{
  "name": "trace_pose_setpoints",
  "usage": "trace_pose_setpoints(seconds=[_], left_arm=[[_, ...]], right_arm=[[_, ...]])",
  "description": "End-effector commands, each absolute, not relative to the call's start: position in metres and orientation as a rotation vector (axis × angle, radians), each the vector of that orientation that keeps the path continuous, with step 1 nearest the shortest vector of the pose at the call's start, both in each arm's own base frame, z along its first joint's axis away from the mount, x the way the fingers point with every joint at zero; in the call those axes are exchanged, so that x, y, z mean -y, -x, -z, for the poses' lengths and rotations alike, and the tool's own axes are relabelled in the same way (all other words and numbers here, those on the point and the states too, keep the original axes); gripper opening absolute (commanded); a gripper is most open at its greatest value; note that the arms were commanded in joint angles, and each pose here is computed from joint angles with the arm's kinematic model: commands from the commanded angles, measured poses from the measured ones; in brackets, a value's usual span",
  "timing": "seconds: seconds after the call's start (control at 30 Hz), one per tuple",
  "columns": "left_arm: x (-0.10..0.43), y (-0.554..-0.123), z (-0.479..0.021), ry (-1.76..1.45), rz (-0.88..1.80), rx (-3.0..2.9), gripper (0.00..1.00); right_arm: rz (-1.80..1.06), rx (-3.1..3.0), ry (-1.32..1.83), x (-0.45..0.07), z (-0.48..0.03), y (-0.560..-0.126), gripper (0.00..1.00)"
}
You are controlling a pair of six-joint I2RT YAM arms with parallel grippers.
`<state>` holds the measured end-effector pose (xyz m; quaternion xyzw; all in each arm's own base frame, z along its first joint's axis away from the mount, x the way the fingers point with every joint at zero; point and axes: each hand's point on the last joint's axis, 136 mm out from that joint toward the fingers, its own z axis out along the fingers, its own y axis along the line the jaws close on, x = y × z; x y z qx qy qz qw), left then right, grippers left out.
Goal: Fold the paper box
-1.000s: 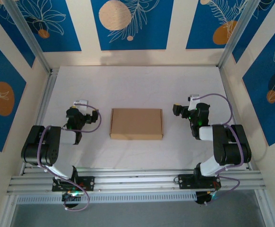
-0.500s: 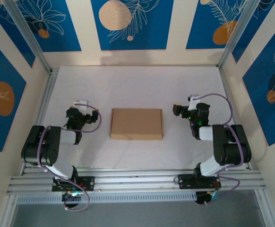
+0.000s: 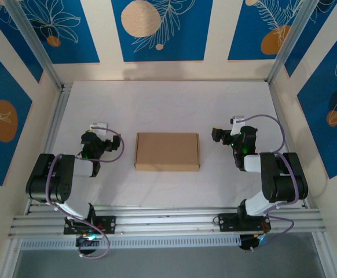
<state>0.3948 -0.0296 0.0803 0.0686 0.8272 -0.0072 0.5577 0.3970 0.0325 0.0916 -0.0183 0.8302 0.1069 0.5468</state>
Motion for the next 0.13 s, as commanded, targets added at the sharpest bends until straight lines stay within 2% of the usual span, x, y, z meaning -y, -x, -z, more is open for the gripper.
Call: trace_pose_setpoints(seconds=[0.0,0.1], left_arm=[[0.0287,-0.3983,-0.0889,-0.153,0.036,-1.926,1.00],[0.0288,-0.3960,-0.0907,-0.155,0.029,-1.911,1.00]], right_arm=[[-0.243,-1.953,0.064,-0.0328,-0.0945,-0.3959,0.99],[-0.244,-1.954,0.064,-0.0330,-0.0943,-0.3958,0.99]])
